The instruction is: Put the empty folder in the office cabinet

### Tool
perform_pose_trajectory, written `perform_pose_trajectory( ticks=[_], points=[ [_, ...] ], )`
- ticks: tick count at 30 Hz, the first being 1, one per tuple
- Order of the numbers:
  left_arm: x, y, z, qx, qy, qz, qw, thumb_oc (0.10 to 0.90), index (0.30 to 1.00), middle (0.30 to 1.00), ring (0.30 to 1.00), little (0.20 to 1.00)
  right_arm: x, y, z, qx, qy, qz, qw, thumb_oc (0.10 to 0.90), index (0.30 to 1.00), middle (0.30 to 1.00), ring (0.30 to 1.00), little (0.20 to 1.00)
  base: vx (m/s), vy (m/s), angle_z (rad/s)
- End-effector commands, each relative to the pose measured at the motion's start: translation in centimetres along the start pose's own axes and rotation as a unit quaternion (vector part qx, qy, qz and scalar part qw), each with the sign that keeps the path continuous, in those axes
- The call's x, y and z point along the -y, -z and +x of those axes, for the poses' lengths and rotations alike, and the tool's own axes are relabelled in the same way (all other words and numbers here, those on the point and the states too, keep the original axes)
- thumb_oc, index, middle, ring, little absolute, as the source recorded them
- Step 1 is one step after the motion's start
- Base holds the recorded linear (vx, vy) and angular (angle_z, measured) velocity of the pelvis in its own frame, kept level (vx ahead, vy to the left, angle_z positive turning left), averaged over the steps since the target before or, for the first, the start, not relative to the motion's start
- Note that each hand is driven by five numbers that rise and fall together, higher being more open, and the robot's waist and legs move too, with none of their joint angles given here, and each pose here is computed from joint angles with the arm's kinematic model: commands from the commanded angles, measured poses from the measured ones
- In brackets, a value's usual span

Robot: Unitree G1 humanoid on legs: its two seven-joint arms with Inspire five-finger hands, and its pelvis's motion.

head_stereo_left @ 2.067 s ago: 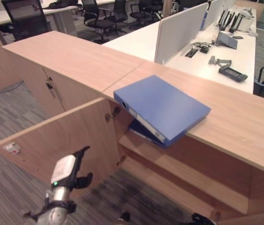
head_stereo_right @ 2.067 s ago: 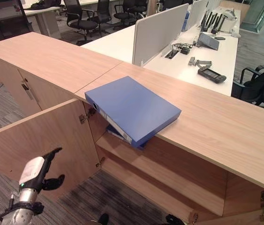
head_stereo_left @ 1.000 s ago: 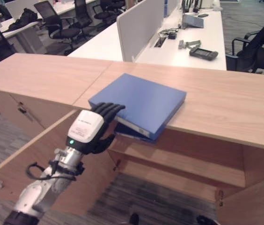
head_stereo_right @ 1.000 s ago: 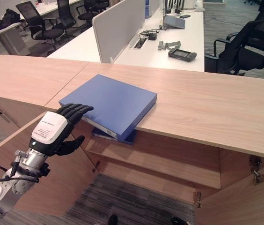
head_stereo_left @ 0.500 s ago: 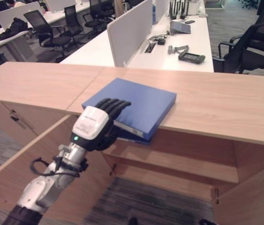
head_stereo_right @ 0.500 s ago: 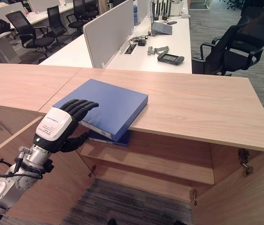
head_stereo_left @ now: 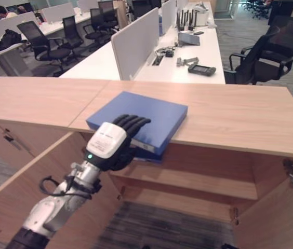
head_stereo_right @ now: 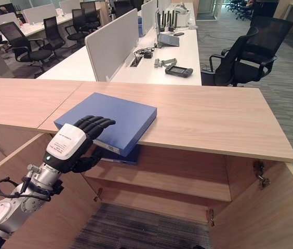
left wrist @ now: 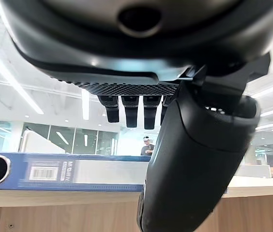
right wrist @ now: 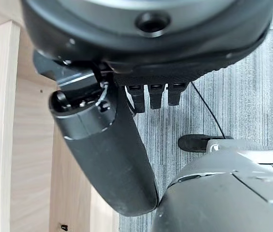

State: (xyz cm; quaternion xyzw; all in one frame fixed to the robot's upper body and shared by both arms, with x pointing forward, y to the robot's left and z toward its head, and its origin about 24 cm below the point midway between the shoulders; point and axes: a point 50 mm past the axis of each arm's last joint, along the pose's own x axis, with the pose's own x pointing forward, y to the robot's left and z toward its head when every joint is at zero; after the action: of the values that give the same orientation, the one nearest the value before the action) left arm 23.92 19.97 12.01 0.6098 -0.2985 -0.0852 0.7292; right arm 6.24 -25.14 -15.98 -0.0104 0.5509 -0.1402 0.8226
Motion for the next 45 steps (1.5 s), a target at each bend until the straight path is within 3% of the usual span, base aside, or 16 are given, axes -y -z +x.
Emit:
perform_pose_trajectory(
  ticks=[1, 45],
  points=[
    [-5.0, 0.1, 4.0, 0.054, -0.105, 0.056, 0.991, 0.800, 0.900, 0.900, 0.900, 0.900, 0.5, -2.5, 0.4, 0.044, 0.008, 0.017, 0.999, 0.800, 0.900, 0.900, 0.900, 0.900, 0.00, 0.000, 0.00],
    [-2.5, 1.7, 4.6, 0.008, -0.060, 0.056, 0.997, 0.800, 0.900, 0.900, 0.900, 0.900, 0.7, -1.7, 0.2, 0.039, 0.019, 0.071, 0.997, 0.800, 0.900, 0.900, 0.900, 0.900, 0.00, 0.001, -0.05]
  ],
)
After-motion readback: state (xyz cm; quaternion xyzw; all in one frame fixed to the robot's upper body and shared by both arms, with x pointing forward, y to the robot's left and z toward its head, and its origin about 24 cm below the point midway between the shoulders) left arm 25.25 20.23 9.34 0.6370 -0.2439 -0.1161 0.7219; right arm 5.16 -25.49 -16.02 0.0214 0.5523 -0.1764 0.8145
